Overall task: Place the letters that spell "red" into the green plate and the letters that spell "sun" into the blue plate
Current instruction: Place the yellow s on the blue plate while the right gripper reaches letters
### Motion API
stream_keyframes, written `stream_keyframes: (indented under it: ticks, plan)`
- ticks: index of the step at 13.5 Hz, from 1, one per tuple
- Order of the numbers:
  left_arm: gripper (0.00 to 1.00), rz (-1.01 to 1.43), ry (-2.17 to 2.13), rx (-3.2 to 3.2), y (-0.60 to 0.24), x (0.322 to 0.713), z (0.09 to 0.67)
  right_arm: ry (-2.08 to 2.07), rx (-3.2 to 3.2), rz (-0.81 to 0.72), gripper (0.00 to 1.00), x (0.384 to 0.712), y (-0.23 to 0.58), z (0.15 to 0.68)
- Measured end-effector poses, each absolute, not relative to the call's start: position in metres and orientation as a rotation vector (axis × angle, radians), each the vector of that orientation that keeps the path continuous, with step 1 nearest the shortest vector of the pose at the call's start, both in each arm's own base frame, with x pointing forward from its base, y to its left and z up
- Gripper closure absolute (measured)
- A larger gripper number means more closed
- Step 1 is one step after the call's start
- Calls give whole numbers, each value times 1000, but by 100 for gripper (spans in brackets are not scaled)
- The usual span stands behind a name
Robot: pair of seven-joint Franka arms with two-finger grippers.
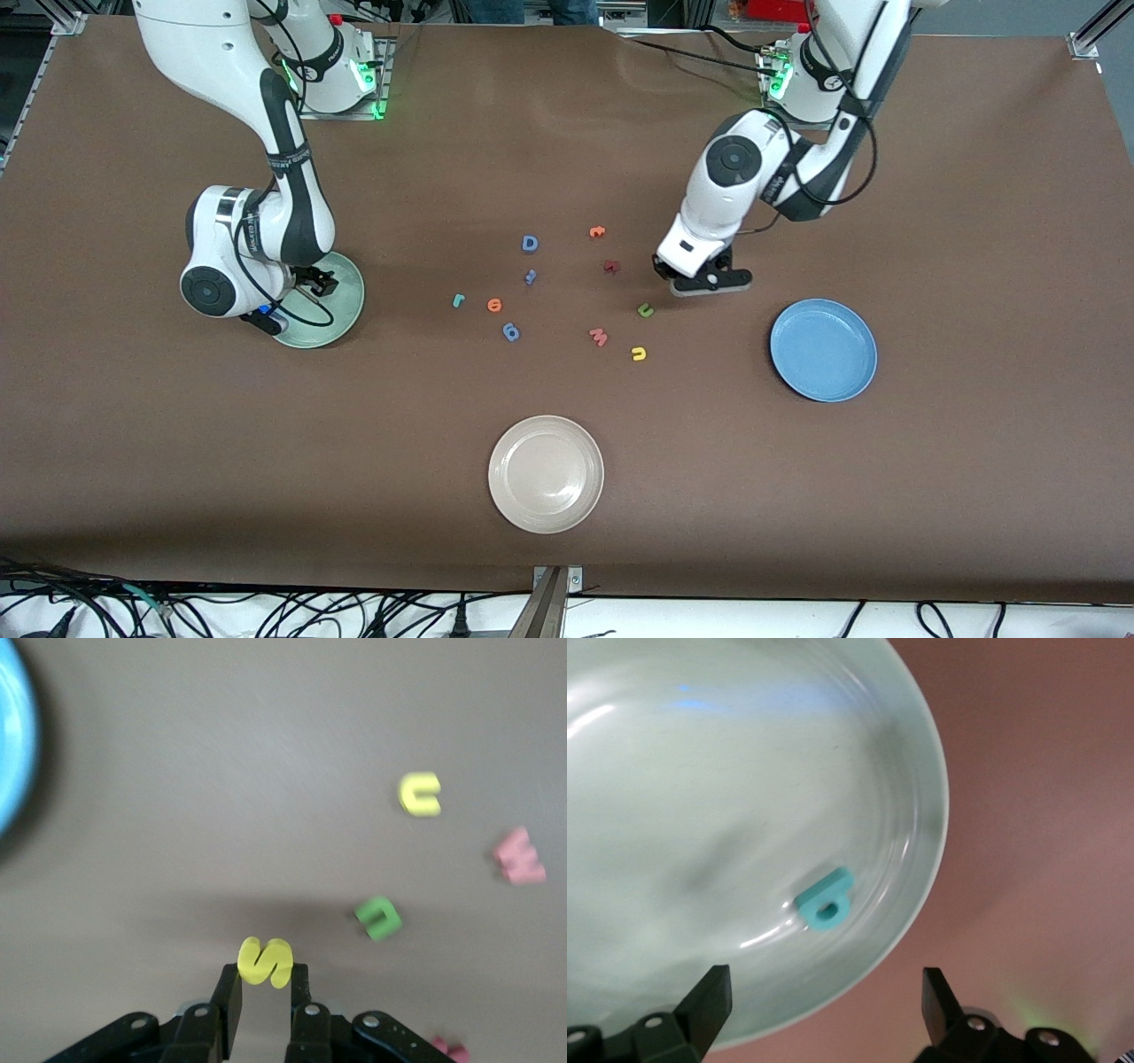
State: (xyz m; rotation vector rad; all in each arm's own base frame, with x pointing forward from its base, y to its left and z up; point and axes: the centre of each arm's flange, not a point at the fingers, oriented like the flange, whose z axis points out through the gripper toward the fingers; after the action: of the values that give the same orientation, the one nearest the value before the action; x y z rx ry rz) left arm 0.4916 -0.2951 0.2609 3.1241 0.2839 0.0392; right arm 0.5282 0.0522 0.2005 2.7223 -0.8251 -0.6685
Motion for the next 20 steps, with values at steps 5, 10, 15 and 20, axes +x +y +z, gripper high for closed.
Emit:
stream_keyframes:
  ticks: [5, 10, 15, 20]
  plan:
    - [74, -71, 271, 3143, -229, 555, 306, -735, 2797, -687, 2, 554, 97, 274]
    - [74, -169, 38, 3153, -142, 580, 303, -599, 2982, -573, 1, 566, 192, 331]
    - [74, -218, -83, 3161, -76, 589, 285, -392, 3106, -333, 1, 557, 281, 329]
    - [74, -177, -66, 3141, -47, 598, 251, -169, 3117, -270, 1, 544, 297, 265]
